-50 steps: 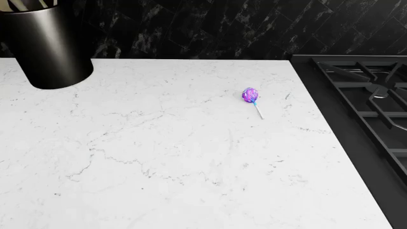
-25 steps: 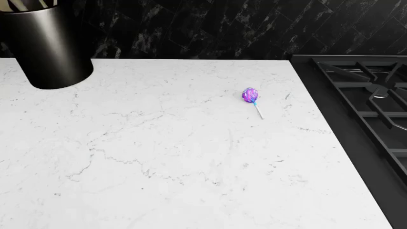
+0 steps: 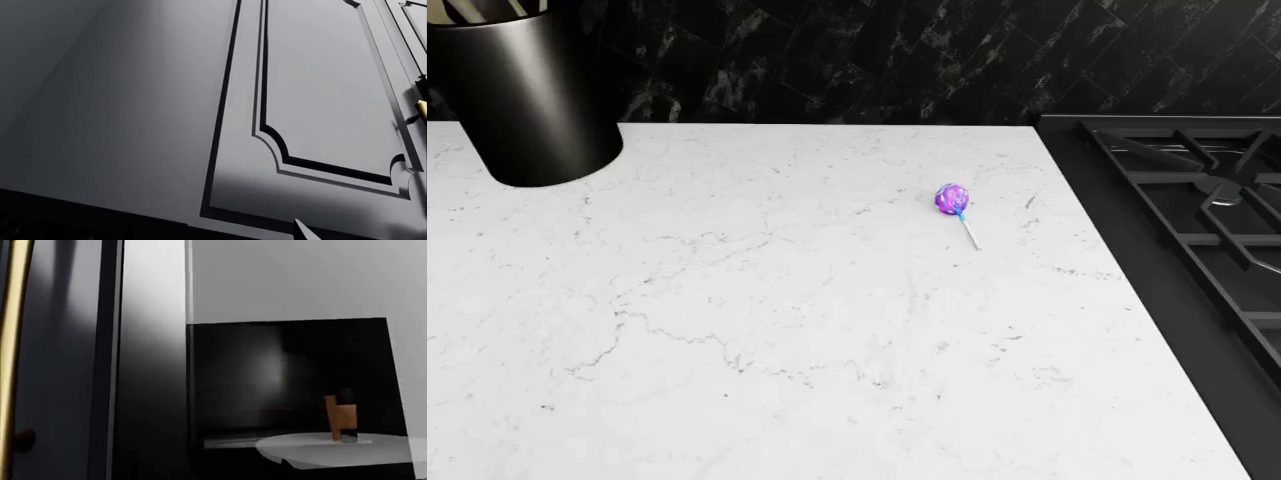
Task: Close the microwave door
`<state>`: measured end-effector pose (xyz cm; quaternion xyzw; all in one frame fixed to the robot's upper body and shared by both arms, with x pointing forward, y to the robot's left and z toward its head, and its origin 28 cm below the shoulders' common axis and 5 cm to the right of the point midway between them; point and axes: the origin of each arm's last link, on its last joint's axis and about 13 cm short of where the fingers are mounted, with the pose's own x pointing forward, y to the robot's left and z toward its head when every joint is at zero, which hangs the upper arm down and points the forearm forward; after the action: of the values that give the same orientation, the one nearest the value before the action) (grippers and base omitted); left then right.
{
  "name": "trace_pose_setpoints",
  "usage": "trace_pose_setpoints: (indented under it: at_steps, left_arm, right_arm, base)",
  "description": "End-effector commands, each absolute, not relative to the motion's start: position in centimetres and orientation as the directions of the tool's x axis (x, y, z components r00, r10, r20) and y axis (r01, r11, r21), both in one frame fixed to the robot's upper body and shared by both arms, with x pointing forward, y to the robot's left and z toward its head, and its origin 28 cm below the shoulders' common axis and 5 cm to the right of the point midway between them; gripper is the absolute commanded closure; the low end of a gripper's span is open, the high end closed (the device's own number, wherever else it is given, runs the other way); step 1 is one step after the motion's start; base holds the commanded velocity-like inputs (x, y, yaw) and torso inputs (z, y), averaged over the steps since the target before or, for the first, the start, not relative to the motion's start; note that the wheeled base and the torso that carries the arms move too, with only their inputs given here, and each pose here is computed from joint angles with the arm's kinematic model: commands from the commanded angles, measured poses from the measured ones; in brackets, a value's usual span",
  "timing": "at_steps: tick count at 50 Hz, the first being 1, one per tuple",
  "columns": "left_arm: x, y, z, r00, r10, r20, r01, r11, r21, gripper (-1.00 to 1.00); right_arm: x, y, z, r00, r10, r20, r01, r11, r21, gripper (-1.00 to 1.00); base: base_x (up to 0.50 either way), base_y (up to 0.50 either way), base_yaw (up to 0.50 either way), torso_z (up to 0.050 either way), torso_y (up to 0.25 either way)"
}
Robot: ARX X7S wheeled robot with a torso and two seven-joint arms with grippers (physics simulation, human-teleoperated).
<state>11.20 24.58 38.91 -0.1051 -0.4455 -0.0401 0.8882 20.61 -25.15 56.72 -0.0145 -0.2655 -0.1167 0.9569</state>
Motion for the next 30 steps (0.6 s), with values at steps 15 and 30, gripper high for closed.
trace_pose_setpoints:
  at_steps: [15,30]
  left_arm:
    - [11.2,24.5,38.8,0.601,0.021,0.799,0.162,0.976,-0.147,-1.00]
    - [11.2,24.5,38.8,0.602,0.021,0.798,0.162,0.975,-0.149,-1.00]
  right_arm:
    - [20.5,-27.1,56.9,0.876,-0.092,0.474,0.009,0.984,0.175,-1.00]
    - [20.3,-27.0,55.3,0.932,0.044,0.359,-0.208,0.878,0.432,-1.00]
  base:
    - [0.00,0.00,0.00,0.000,0.000]
    - [0.00,0.00,0.00,0.000,0.000]
